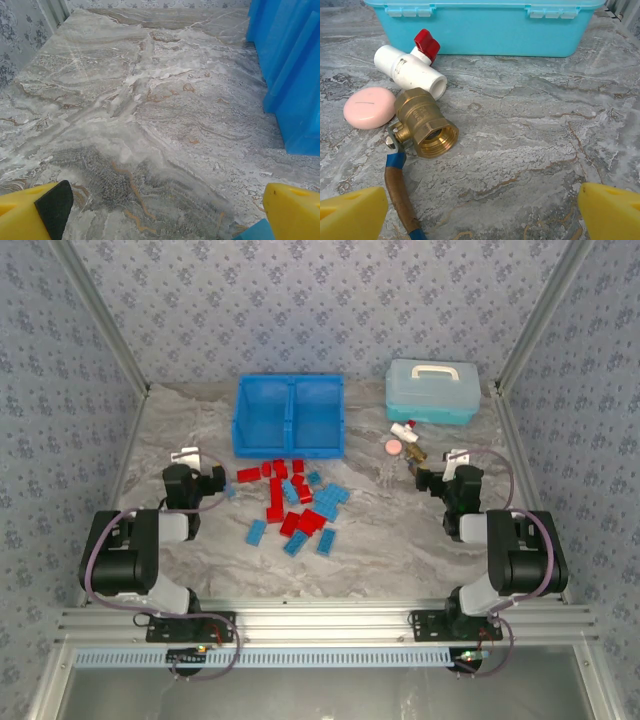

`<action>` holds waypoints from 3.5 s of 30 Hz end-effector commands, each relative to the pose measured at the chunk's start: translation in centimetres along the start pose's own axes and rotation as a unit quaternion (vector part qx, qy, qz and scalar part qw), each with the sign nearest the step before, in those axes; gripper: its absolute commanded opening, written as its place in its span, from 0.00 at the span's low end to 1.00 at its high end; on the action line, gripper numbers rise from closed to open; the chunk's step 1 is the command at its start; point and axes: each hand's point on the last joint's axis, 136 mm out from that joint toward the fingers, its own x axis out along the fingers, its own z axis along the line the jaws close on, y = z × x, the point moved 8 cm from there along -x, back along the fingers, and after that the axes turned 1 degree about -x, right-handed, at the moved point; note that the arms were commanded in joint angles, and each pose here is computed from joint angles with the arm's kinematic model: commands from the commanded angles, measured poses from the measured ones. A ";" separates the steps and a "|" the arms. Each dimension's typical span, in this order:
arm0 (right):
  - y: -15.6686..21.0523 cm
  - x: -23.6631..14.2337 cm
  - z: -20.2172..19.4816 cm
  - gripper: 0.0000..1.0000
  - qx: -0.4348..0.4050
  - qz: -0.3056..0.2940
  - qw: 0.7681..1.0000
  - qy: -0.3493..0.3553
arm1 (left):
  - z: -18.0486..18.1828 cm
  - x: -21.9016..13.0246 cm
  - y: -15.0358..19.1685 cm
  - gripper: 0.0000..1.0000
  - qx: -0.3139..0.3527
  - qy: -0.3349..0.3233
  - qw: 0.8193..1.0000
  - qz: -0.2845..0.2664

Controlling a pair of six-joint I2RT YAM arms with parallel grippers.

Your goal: Sort the legos into containers by color

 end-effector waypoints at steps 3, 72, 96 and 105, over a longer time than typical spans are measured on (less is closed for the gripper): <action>-0.3 0.1 -0.2 1.00 -0.007 -0.006 1.000 0.002 | 0.0 0.0 -0.1 0.99 -0.006 0.005 1.000 -0.007; 1.3 1.6 25.9 0.44 -0.302 0.381 0.832 -0.266 | -9.7 -14.7 -10.5 0.99 0.204 0.336 0.918 0.058; -16.9 3.2 31.2 0.21 -0.019 0.165 0.974 -0.156 | -7.9 -14.7 -11.3 0.99 0.178 0.240 0.954 0.017; -14.2 11.2 32.9 0.23 0.047 0.227 0.966 -0.116 | -7.5 -14.8 -10.5 0.99 0.189 0.228 0.955 0.021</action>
